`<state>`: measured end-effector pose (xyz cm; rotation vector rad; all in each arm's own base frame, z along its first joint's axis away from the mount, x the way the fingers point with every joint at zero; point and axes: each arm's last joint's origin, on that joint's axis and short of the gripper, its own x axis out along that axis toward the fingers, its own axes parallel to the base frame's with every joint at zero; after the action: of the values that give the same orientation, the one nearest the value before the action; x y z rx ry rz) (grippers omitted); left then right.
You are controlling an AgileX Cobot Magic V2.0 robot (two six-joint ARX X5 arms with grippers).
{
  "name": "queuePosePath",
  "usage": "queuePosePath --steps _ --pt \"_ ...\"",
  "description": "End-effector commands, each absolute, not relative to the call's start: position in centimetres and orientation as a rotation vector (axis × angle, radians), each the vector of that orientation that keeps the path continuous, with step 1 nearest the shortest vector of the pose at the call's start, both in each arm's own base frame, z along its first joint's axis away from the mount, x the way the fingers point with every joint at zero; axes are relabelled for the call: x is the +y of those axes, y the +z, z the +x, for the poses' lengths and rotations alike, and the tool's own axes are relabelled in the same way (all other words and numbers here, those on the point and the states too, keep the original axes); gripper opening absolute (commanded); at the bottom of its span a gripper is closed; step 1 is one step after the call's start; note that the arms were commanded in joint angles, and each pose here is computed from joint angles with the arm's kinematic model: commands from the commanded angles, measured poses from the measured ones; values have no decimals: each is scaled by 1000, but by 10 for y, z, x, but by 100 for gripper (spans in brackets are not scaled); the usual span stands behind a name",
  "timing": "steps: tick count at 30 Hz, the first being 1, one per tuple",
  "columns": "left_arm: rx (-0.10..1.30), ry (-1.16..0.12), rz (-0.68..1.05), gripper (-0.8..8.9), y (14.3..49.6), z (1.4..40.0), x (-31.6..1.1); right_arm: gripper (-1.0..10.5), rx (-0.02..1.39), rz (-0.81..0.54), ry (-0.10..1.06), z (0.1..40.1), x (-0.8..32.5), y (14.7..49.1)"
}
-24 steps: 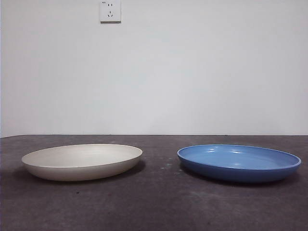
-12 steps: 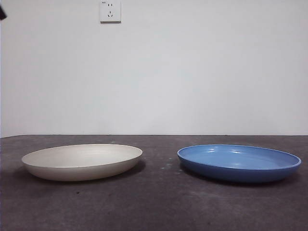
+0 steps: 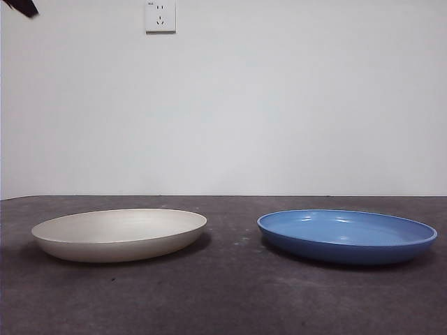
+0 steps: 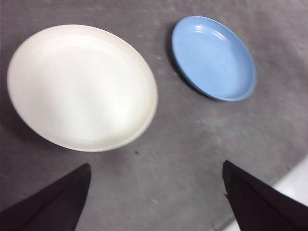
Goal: Pick up the white plate, put it on the blue plate, put it on desk
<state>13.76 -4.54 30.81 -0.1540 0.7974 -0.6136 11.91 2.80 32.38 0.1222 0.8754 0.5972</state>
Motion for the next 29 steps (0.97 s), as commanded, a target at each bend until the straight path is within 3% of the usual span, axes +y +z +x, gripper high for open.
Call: queuePosePath --steps 1,11,21,29 --pt "775 -567 -151 442 313 150 -48 419 861 125 599 120 29 328" --pt "863 -342 -49 438 312 215 -57 419 862 129 598 120 29 328" --pt "992 -310 -7 437 285 285 -66 419 862 129 598 120 29 328" --pt "1083 -272 -17 437 246 314 -59 419 859 128 598 120 29 328"
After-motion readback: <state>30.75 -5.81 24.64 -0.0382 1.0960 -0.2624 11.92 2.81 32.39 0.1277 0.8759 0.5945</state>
